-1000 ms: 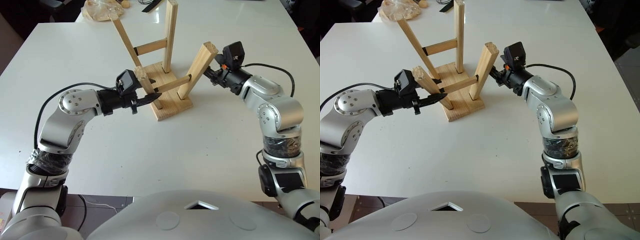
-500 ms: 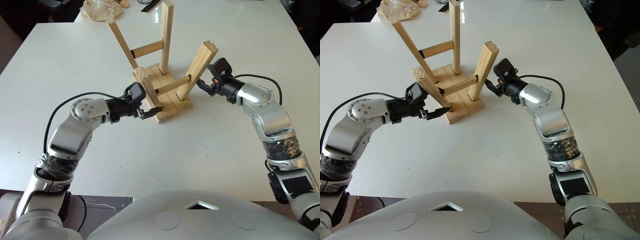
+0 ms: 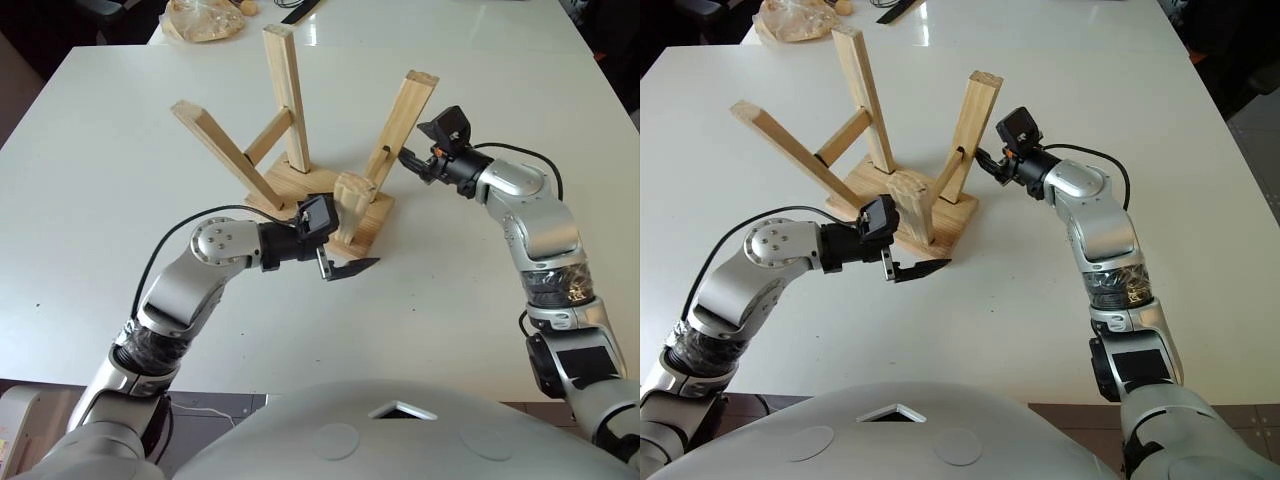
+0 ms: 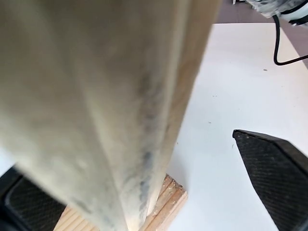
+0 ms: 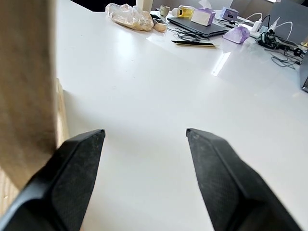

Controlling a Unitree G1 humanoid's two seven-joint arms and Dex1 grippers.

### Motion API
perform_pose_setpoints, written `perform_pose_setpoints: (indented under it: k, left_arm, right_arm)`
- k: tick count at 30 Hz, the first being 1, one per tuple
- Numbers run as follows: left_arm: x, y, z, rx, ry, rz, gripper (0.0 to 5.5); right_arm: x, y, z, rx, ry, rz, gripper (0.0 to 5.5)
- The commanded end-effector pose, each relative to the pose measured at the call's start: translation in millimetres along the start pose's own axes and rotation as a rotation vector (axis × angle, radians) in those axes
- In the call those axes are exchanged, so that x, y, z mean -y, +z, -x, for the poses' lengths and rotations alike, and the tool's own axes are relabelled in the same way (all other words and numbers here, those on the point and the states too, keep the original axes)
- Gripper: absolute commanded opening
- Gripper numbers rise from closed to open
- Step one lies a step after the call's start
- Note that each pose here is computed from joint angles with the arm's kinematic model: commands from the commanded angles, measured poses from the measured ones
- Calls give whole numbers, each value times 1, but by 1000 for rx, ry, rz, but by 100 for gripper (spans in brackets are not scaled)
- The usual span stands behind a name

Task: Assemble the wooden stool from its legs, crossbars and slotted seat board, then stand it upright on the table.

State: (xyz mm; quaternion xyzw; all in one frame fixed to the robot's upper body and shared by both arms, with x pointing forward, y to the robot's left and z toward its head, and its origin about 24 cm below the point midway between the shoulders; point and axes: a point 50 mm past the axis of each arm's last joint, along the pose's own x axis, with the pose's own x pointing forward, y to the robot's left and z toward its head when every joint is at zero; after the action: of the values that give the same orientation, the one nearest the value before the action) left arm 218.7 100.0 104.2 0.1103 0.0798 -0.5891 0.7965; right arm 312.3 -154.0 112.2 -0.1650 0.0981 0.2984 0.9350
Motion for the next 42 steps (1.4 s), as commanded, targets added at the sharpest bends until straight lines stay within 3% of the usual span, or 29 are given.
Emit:
perform_pose_setpoints:
  k: [1,9,15,18,21,24,28,33,37,42]
  left_arm:
    - [-6,-3,-3,-21,60,-17,536]
    - [13,-19,46,-109,50,-54,536]
    - [12,-52,106,-235,213,44,536]
    - [-2,-62,144,-298,319,60,536]
    - [-37,-59,187,-314,514,56,536]
    - [-67,-60,209,-310,683,27,536]
    - [-101,-75,182,-217,790,8,536]
    - [-86,-101,129,-277,608,-106,536]
    - [-66,-127,125,-425,497,-171,536]
    - [-58,-122,121,-350,470,-135,536]
  right_arm:
    - [11,1,-2,-2,-32,49,313]
    - [13,-23,7,-62,-68,93,313]
    - [2,-48,29,-158,35,157,313]
    - [-9,-57,44,-194,133,146,313]
    - [-19,-60,56,-234,244,194,313]
    - [-24,-62,64,-274,338,263,313]
    - [-32,-65,66,-294,404,312,313]
    - [-41,-65,61,-285,436,338,313]
    - [-49,-69,64,-290,465,328,313]
    - [-52,-77,65,-314,461,333,313]
